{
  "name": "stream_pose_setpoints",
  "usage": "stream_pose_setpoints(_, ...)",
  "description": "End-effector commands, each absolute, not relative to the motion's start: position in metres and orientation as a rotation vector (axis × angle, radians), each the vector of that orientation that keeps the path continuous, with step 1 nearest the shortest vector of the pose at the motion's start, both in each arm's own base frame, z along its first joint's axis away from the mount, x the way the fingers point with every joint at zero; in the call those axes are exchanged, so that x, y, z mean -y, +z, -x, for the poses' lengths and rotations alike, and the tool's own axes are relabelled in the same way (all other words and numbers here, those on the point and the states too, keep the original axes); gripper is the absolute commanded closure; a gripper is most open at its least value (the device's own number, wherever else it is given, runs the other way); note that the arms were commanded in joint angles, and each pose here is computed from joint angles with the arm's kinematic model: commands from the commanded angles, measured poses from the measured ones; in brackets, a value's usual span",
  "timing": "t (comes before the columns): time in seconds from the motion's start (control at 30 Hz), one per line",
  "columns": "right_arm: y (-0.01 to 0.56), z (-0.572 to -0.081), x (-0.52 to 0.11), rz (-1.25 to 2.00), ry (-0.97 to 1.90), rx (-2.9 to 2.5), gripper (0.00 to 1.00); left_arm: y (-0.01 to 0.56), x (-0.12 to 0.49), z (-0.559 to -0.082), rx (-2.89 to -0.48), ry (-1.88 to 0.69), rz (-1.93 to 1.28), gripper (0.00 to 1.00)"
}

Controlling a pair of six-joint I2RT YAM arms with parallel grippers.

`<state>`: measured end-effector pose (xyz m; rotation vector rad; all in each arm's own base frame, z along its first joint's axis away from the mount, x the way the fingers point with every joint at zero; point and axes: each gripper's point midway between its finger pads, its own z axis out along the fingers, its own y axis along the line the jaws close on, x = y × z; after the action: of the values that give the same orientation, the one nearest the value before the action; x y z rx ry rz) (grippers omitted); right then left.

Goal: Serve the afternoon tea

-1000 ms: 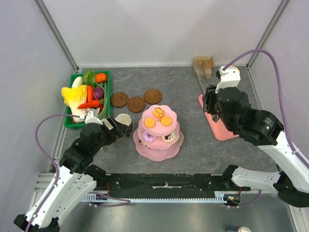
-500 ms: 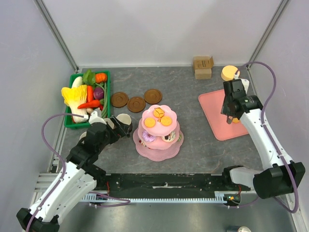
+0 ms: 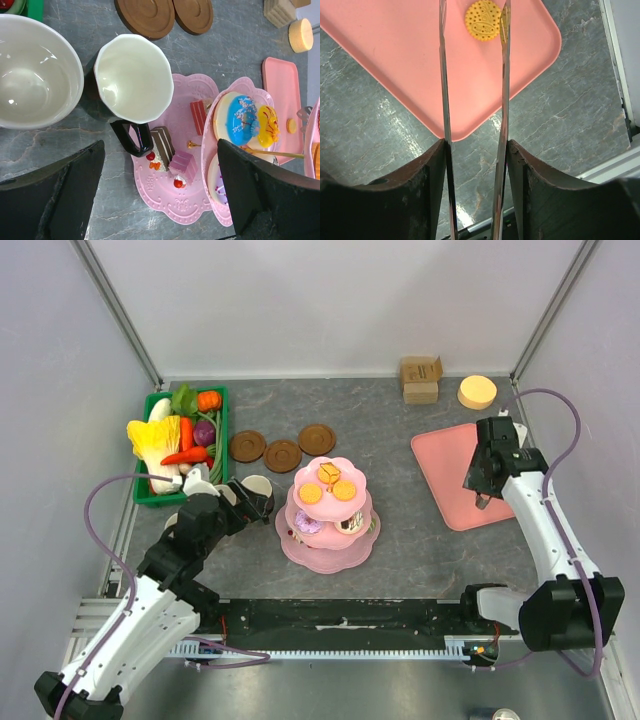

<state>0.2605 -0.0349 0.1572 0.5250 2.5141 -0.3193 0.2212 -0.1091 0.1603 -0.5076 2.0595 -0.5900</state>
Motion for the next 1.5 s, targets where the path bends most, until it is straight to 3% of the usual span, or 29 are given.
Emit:
stream_pose_setpoints(0.0,0.158,-0.267,0.041,-0.590,-0.314,-2.467,0.42,0.168,0.103,-0.229,-1.999,-0.559,0.491,0.01)
stream_pose_setpoints(0.47,0.123,-0.272,0.044,-0.633,-0.270,-2.537,0.40,0.168,0.104,-0.229,-2.002,-0.564,0.486,0.01)
stream_pose_setpoints(1.47,0.120,-0.241,0.032,-0.562,-0.239,-2.662,0.41,0.166,0.104,-0.229,-2.001,-0.561,0.487,0.01)
